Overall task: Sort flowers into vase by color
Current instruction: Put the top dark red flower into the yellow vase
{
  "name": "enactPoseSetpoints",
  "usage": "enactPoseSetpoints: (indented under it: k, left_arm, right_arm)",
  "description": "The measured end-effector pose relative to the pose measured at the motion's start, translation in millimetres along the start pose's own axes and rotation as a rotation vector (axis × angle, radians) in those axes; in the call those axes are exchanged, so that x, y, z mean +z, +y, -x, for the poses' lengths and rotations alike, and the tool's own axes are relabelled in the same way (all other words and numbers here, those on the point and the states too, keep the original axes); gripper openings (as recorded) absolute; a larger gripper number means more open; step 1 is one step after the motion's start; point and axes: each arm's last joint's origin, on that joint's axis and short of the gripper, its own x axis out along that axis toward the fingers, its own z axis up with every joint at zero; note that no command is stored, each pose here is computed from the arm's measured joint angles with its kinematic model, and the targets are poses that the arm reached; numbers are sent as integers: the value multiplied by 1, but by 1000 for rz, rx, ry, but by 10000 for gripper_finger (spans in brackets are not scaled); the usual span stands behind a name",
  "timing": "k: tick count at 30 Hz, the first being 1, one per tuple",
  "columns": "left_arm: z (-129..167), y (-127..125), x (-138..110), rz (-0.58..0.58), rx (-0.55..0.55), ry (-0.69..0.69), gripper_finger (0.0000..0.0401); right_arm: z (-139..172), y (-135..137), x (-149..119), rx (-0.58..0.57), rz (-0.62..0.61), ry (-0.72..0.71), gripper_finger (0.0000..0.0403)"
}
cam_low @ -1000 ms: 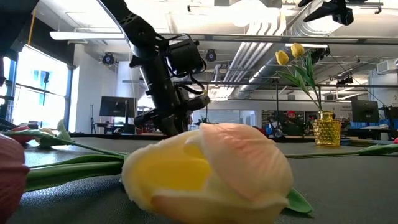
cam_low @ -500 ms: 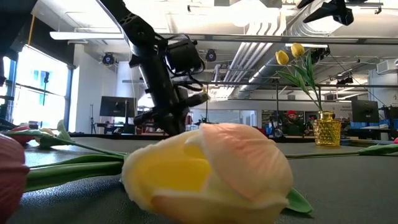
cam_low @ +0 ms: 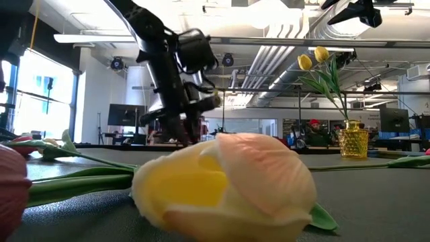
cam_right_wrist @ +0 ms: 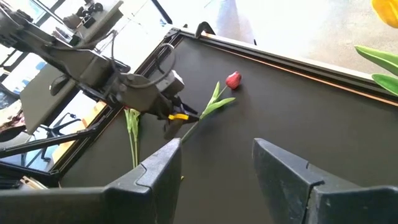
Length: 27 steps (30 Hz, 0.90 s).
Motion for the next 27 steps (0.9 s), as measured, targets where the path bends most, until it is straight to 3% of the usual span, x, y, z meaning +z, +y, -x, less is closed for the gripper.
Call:
enactPoseSetpoints:
  k: [11, 14, 20, 27]
  left_arm:
    - [-27, 2, -9, -11, 36, 65, 111]
    - [-27, 3, -8, -10, 28, 80, 91]
    - [-20, 4, -4, -39, 1, 79, 10]
    - [-12, -2, 5, -40, -158, 108, 4]
  right_arm:
    - [0, 0, 0, 0, 1, 0, 184]
    - [0, 0, 0, 0, 1, 0, 184]
    - [0, 0, 0, 0, 0, -1, 184]
    - [-1, 1, 1, 12, -16, 0, 184]
